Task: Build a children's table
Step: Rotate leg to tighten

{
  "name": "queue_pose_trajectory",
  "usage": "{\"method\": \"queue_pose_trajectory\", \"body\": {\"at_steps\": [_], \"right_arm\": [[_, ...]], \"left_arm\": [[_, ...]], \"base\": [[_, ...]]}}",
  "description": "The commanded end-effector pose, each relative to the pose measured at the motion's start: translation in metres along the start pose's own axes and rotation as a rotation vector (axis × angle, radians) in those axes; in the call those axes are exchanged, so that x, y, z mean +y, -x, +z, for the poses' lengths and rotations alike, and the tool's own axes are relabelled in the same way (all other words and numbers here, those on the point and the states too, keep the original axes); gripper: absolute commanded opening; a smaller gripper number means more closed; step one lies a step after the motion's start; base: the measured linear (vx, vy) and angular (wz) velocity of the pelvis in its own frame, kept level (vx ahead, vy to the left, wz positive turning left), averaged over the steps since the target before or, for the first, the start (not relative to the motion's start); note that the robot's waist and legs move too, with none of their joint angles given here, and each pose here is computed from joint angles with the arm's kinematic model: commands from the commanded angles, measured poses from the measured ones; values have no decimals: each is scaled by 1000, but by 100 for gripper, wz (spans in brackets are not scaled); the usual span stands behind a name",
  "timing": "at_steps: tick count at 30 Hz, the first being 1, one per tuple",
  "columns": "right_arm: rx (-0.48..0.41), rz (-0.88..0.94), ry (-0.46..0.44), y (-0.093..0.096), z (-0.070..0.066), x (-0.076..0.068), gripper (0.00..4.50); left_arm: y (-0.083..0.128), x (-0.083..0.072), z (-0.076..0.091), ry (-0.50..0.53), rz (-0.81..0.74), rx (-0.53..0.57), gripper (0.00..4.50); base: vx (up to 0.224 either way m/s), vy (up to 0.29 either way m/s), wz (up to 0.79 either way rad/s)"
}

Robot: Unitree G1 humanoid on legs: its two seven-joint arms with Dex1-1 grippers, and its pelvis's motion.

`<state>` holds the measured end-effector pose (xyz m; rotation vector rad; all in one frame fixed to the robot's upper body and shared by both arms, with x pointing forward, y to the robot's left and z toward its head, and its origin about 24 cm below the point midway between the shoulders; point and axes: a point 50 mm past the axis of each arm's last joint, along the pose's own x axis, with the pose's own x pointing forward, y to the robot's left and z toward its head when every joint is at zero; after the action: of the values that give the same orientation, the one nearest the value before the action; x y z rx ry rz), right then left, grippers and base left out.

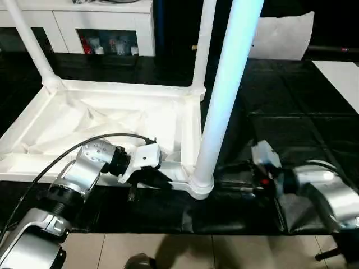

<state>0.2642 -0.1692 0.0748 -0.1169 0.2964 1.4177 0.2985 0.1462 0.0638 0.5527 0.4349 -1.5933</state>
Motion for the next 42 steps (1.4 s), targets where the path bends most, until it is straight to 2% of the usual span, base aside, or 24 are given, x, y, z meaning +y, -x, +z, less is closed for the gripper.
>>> {"method": "queue_pose_trajectory", "body": {"at_steps": [1,15,25,27,33,37,39,42], "right_arm": [[-3,-9,-2,0,3,-4,314],[-58,30,-47,-21,4,-14,192],[-69,49,-67,-32,3,-14,188],[-78,55,-89,-33,4,-15,242],[-62,30,-56,-34,4,-17,282],[-62,37,-75,-33,5,-18,282],[-62,47,-86,-32,5,-19,251],[-51,61,-91,-31,4,-18,235]], "left_arm": [[-10,-7,0,-20,-88,18,0],[-12,-11,1,-20,-106,12,0],[-14,-11,1,-21,-108,13,0],[-14,-11,1,-21,-107,14,0],[-12,-9,0,-30,-97,33,0],[-11,-8,-2,-29,-87,45,0],[-10,-7,-2,-28,-81,49,0],[-9,-7,-3,-27,-78,52,0]], "base": [[0,0,0],[0,0,0],[0,0,0],[0,0,0],[0,0,0],[0,0,0],[0,0,0],[0,0,0]]}}
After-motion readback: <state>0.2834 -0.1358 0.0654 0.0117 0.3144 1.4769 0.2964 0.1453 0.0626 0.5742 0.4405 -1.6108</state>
